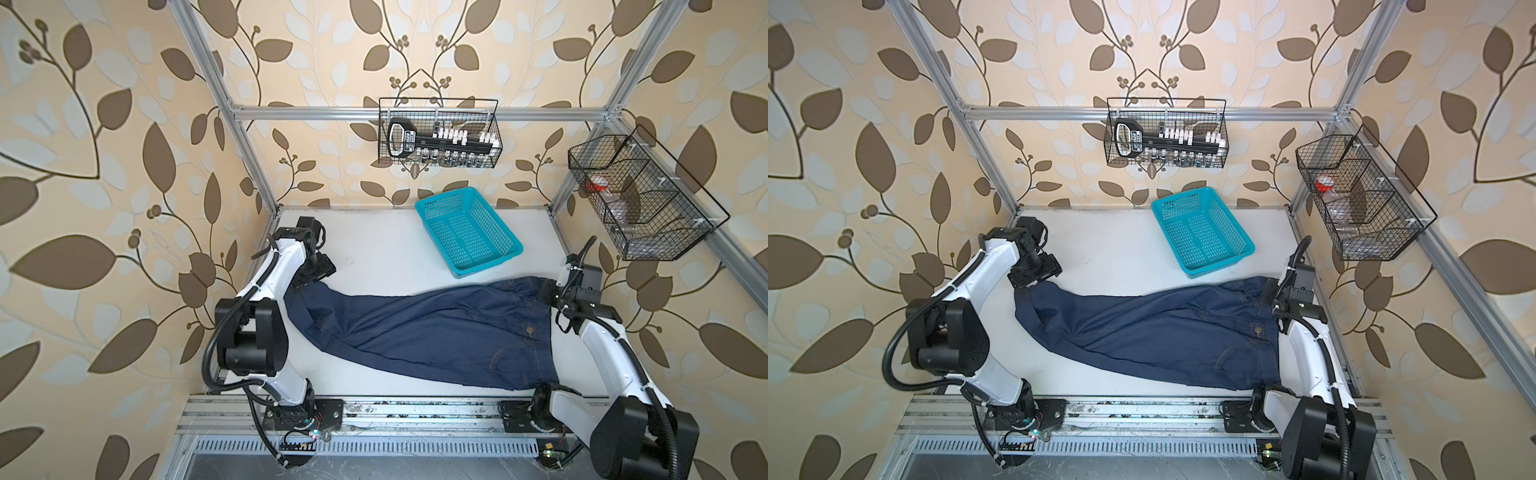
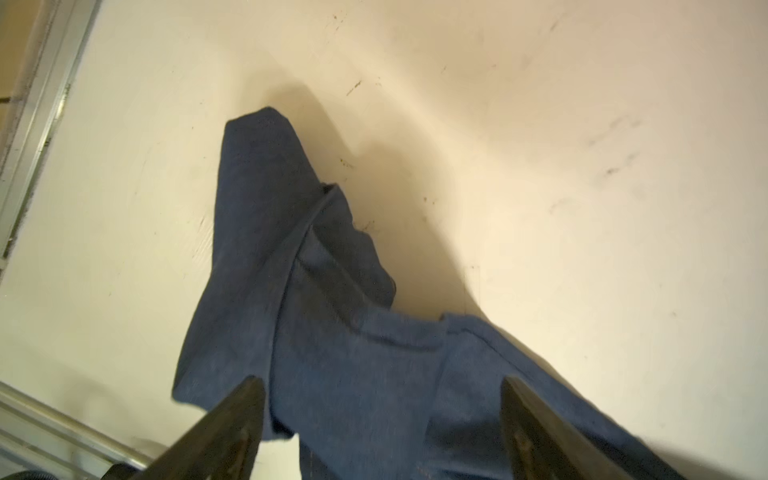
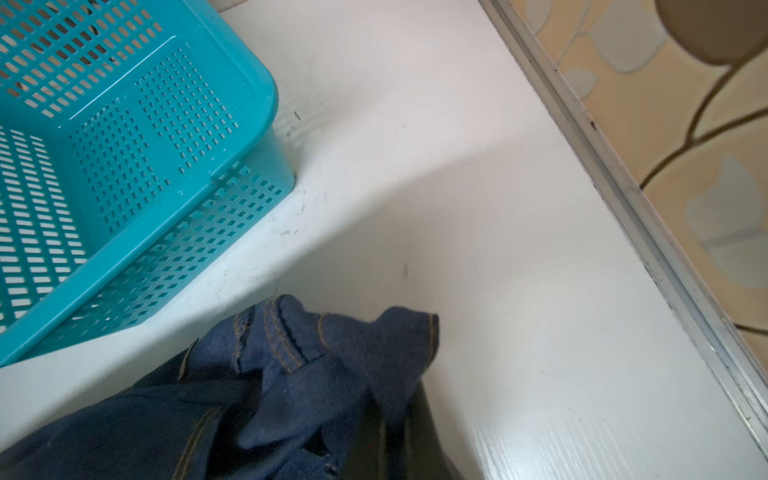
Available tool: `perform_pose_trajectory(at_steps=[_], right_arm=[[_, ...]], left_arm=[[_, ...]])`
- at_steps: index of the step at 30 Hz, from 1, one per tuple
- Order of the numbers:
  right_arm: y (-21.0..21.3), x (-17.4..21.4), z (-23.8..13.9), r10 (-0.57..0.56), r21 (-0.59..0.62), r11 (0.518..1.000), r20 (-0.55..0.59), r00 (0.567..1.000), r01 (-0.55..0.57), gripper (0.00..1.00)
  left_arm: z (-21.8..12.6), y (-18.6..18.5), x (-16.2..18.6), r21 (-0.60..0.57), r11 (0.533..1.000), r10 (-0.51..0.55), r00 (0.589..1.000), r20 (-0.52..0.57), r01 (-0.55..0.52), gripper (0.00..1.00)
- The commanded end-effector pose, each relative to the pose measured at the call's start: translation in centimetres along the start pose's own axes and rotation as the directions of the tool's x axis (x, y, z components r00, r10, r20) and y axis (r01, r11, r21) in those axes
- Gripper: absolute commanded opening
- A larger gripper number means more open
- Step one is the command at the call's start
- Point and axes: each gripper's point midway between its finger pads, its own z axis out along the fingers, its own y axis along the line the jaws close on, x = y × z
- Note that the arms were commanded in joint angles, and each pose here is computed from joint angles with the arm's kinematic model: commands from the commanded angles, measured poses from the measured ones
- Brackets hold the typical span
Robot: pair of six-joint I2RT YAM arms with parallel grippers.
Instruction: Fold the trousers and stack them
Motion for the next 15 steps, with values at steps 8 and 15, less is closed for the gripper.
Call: perform_pose_trajectory(at_steps=[8,15], right_arm=[[0.0,0.0,0.2,-0.003,0.001,1.000,0.009,1.000,0.003,0.00],[0.0,-0.4,0.4,-0.005,0.003,1.000,0.006,1.000,0.005,0.00]], left_arm=[[3.7,0.3,-2.0,-0.028,1.000,0.009,0.999,-0.053,-0.011,0.75],[5.2,0.4,-1.1,-0.042,0.998,0.033,0.993,-0.116,-0.038,0.31]])
